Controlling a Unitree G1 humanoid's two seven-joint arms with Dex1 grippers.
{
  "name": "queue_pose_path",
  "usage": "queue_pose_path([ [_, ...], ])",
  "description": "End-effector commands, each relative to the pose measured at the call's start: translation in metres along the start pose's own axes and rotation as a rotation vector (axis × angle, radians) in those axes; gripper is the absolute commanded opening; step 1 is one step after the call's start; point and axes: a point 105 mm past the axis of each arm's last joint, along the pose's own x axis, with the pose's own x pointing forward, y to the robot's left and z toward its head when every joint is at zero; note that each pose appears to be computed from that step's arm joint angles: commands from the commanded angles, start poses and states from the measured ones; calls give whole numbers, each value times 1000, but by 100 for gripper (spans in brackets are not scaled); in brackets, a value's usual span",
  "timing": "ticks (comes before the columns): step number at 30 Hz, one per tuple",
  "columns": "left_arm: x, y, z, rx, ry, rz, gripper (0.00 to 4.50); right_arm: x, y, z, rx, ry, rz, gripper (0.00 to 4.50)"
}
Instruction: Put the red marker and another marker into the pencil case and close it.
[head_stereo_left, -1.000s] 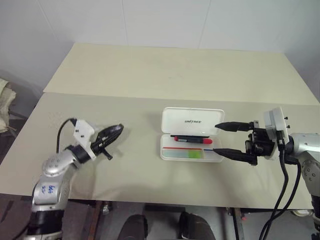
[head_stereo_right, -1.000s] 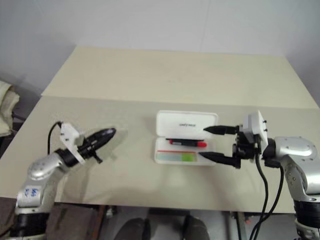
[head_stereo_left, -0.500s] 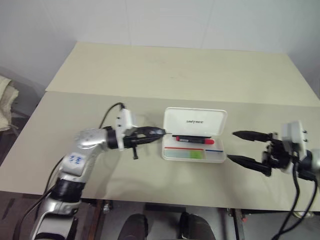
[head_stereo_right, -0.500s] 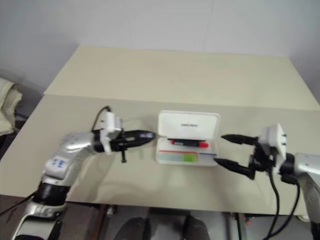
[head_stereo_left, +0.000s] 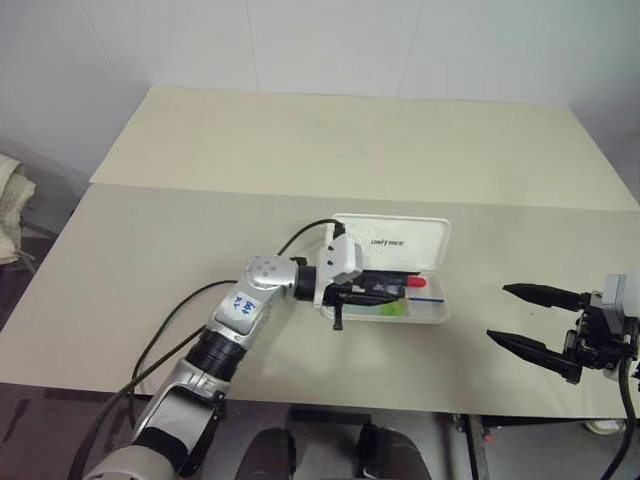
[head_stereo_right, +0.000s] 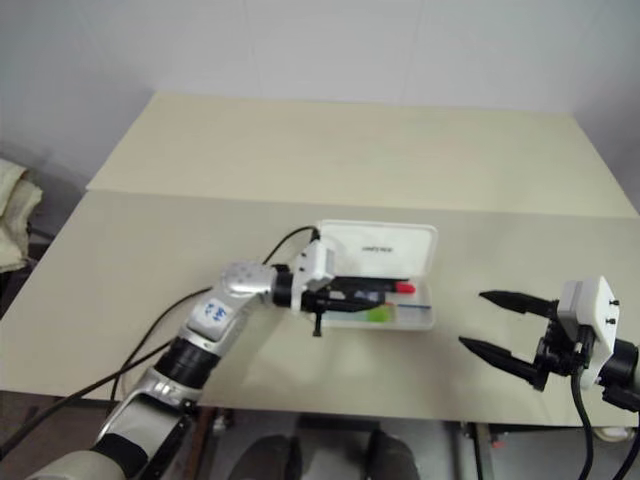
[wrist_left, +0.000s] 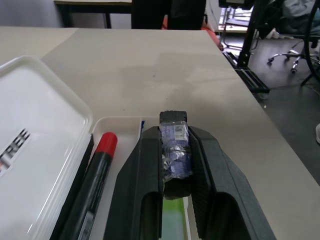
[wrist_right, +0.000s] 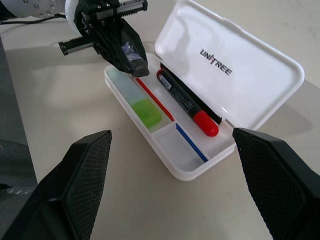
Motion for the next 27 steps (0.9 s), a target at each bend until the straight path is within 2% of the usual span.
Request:
queue_pose_path([
  [1,19,0,12,46,-16,-18,40,0,3,14,-59,-42,-15,411],
  [16,64,-1,-4,45,52,-67,40,19,10,20,-61,-81,-5,411],
  [27,90,-3,-4,51,49,-102,40,23,17,28,-67,-101,-14,411],
])
